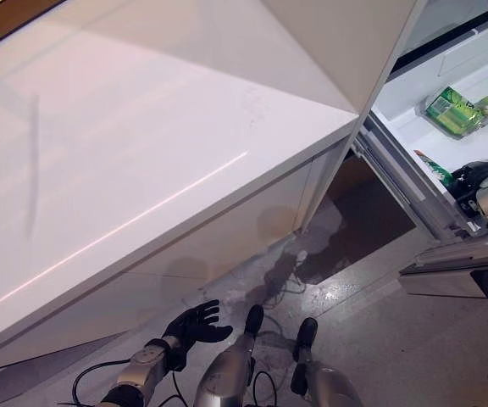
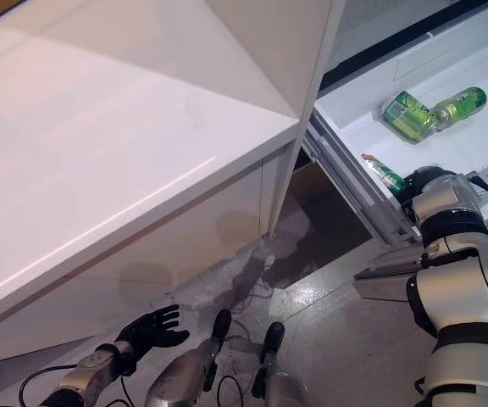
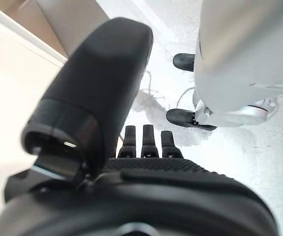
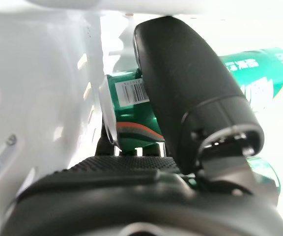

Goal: Put drinks into fridge and close the fridge

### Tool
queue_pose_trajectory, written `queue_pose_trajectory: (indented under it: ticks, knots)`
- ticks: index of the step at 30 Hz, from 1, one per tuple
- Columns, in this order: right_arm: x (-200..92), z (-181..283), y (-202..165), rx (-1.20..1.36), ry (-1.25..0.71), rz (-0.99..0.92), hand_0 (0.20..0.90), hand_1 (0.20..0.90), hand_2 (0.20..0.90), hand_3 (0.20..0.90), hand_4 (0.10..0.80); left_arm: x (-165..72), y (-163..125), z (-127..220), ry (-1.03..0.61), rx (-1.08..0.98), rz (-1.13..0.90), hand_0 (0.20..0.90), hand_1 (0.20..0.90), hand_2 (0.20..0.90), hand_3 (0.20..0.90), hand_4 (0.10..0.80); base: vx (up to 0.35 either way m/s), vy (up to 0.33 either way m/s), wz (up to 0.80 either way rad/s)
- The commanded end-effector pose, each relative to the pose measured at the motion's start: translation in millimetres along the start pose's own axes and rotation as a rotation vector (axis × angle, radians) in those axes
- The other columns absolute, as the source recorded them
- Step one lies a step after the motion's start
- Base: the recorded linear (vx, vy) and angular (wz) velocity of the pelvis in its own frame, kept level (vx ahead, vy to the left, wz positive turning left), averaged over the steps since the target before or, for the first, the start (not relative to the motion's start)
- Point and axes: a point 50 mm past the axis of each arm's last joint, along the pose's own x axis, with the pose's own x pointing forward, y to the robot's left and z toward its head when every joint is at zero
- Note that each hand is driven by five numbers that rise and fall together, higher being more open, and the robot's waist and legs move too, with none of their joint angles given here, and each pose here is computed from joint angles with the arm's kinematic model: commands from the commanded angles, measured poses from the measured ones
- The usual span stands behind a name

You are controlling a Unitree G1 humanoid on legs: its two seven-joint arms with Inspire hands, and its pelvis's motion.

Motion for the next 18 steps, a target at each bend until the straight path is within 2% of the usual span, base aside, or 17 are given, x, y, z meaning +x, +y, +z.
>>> queue_pose_trajectory:
  ticks: [1, 5, 8, 13, 18]
  knots:
    - [-25.8, 54.1, -38.3, 0.150, -0.295, -0.188, 0.900, 0.900, 0.900, 0.900, 0.800, -7.7, 11.5, -4.2, -0.020, -0.031, 0.058, 0.900, 0.900, 0.900, 0.900, 0.800, -0.013, 0.062, -0.03]
    - [-60.8, 84.5, -57.0, 0.426, -0.641, -0.354, 0.900, 0.900, 0.900, 0.900, 0.800, -13.0, 15.9, -14.6, -0.002, -0.054, 0.099, 0.900, 0.900, 0.900, 0.900, 0.800, -0.010, 0.048, -0.07]
    - [-86.7, 85.0, -68.8, 0.585, -0.849, -0.442, 0.900, 0.900, 0.900, 0.900, 0.800, -17.8, 19.8, -29.0, 0.044, -0.054, 0.122, 0.900, 0.900, 0.900, 0.900, 0.800, 0.000, 0.046, -0.08]
    - [-105.3, 62.7, -76.0, 0.755, -0.995, -0.495, 0.900, 0.900, 0.900, 0.900, 0.800, -21.4, 21.8, -46.8, 0.124, -0.038, 0.139, 0.900, 0.900, 0.900, 0.900, 0.800, 0.010, 0.063, -0.27]
    - [-97.8, 23.9, -73.2, 0.963, -0.990, -0.492, 0.900, 0.900, 0.900, 0.900, 0.800, -18.4, 13.3, -55.4, 0.181, -0.010, 0.118, 0.900, 0.900, 0.900, 0.900, 0.800, 0.032, 0.027, -0.43]
